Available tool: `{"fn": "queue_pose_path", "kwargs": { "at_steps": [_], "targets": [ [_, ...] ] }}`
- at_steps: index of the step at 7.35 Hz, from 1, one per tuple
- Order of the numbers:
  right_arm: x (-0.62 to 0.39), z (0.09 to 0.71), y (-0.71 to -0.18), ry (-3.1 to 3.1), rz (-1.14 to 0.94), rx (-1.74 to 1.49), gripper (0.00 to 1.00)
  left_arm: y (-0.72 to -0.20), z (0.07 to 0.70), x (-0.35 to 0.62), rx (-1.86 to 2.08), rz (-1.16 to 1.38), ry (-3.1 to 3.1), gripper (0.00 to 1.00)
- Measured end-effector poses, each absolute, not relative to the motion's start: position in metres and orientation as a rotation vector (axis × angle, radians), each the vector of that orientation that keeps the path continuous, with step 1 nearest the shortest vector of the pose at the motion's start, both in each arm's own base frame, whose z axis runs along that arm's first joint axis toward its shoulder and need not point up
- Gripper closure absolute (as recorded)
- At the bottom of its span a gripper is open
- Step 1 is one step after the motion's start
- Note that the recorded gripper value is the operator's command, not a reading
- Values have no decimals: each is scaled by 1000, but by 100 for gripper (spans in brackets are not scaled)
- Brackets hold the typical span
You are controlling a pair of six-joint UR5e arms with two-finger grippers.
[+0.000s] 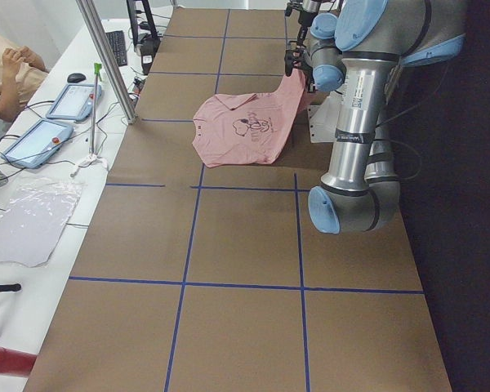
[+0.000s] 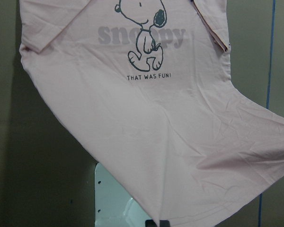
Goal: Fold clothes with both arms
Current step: 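Lift the hem with both grippers and fold it toward the collar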
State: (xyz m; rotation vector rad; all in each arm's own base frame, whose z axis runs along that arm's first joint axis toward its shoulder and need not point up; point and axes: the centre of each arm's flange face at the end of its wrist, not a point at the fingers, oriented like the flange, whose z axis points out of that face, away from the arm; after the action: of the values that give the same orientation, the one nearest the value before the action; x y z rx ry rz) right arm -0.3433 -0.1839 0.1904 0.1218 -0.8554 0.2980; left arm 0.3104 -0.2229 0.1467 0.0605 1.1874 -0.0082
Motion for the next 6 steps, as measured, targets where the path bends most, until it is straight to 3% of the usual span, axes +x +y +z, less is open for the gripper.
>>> {"fn": "queue_pose_path", "kwargs": {
  "at_steps": [3, 6],
  "targets": [
    [-402, 178, -268, -780, 360, 237, 100, -335, 177, 350, 199, -75, 1022, 100],
    [-425, 194, -353, -736, 408, 321, 100, -400, 196, 343, 259, -126, 939, 100]
  ]
}}
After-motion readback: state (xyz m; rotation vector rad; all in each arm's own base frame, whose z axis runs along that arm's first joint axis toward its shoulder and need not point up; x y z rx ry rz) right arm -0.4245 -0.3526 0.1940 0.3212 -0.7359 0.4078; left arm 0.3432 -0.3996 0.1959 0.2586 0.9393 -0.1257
